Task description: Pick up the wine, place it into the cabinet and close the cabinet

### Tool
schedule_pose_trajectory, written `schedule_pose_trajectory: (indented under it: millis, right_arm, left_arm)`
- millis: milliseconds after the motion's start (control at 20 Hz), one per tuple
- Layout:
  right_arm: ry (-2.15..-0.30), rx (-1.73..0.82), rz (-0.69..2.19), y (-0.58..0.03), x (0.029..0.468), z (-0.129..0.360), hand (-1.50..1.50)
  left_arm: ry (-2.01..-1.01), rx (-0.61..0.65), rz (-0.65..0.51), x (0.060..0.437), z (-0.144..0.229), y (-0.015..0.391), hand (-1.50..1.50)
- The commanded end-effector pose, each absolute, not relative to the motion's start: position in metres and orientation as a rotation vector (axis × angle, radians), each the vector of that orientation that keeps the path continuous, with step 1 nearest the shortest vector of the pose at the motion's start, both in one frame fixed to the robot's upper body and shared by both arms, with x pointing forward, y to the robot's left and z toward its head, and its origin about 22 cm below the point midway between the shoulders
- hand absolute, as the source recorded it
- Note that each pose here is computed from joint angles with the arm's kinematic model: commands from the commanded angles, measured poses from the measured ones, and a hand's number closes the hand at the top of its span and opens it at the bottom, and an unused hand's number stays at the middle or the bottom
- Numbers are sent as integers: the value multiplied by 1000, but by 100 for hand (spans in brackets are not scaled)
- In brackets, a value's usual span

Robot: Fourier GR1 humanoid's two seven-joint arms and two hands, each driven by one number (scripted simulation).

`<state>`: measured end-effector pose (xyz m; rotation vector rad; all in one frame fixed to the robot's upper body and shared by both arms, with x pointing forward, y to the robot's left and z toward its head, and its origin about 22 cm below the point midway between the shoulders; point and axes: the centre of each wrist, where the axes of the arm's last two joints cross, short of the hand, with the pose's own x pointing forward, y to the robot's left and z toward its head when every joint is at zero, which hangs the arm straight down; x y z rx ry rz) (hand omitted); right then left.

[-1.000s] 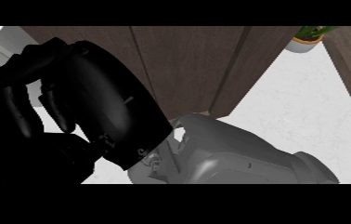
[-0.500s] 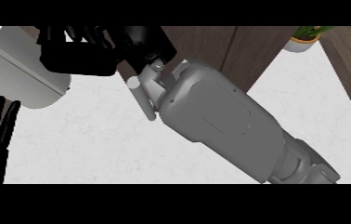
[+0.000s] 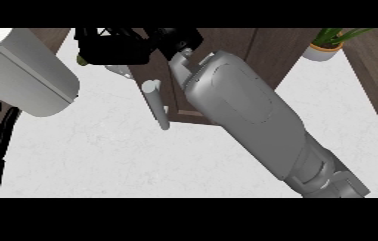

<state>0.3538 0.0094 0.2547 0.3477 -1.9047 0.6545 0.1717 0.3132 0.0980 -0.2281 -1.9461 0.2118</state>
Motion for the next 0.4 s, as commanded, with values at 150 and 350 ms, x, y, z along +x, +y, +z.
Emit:
schedule_pose_trajectory:
  millis: [150, 350]
  right_arm:
    - [-1901, 116, 575, -35, 399, 237, 150]
    - [-1886, 96, 599, -45, 406, 228, 150]
  left_arm:
    - [-1949, -227, 209, 173, 96, 309, -150]
    - [-1946, -239, 189, 174, 99, 307, -150]
